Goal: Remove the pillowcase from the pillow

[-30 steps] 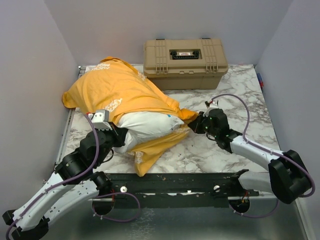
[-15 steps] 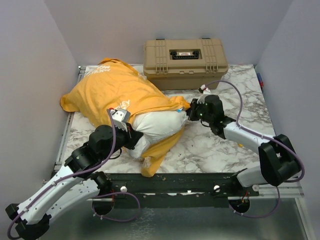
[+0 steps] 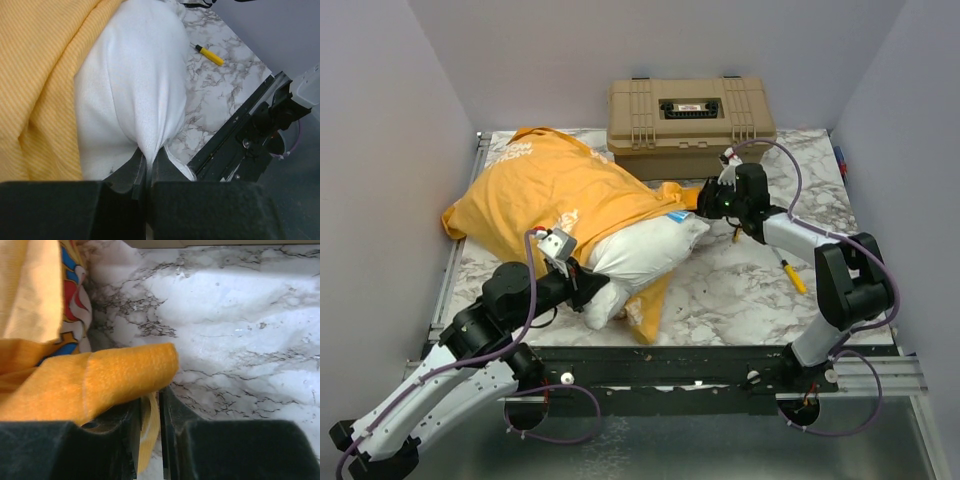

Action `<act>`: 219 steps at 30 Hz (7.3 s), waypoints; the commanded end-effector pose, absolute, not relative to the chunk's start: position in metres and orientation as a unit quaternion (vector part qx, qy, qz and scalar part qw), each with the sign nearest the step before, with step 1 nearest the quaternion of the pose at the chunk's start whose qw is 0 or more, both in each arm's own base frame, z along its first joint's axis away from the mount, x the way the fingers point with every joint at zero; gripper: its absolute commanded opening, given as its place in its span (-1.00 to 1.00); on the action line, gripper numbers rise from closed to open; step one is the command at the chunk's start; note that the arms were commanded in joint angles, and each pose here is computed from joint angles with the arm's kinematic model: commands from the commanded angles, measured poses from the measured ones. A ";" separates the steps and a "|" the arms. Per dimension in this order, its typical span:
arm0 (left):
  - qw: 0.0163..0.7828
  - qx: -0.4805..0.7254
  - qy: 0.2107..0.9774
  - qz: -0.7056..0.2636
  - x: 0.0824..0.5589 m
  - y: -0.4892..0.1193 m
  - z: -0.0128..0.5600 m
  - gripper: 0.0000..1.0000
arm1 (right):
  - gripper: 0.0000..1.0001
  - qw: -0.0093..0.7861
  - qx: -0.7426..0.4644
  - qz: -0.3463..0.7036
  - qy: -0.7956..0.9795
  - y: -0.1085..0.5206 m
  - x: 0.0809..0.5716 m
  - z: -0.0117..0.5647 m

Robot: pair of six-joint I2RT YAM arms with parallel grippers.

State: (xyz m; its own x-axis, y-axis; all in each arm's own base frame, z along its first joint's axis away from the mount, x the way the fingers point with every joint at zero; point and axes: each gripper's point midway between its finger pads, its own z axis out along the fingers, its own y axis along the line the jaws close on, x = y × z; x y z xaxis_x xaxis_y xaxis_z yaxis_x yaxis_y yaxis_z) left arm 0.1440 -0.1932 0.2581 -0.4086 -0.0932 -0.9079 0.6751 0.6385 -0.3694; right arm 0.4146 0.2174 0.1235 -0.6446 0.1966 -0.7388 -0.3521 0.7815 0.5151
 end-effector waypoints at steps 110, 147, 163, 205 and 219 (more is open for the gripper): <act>0.441 0.088 0.765 -0.461 0.246 -0.321 0.278 0.36 | 1.00 0.394 -0.176 0.350 0.831 0.217 0.222 0.181; 0.389 0.043 0.872 -0.295 0.221 -0.243 0.152 0.04 | -0.96 0.298 -0.188 0.468 0.811 0.263 0.210 0.139; 0.468 0.050 0.880 -0.061 0.251 -0.161 0.180 -1.00 | -0.99 0.415 -0.154 0.372 0.815 0.222 0.227 0.192; 0.570 0.019 0.821 -0.040 0.284 -0.094 0.262 0.04 | 0.19 0.339 -0.224 0.392 0.825 0.204 0.156 0.200; 0.614 0.039 0.782 -0.102 0.277 -0.109 0.261 0.34 | 0.67 0.459 -0.171 0.285 0.824 0.189 0.229 0.258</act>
State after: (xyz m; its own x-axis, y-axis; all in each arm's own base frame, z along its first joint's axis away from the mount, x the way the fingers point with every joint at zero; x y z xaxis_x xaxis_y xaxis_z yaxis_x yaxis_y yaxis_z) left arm 0.2782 -0.1041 0.2707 -0.2546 -0.0619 -0.9651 0.1520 0.9830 -0.1032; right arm 0.2034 0.1950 0.2598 -0.5542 -0.0135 -0.8323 -0.5865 0.7158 0.3789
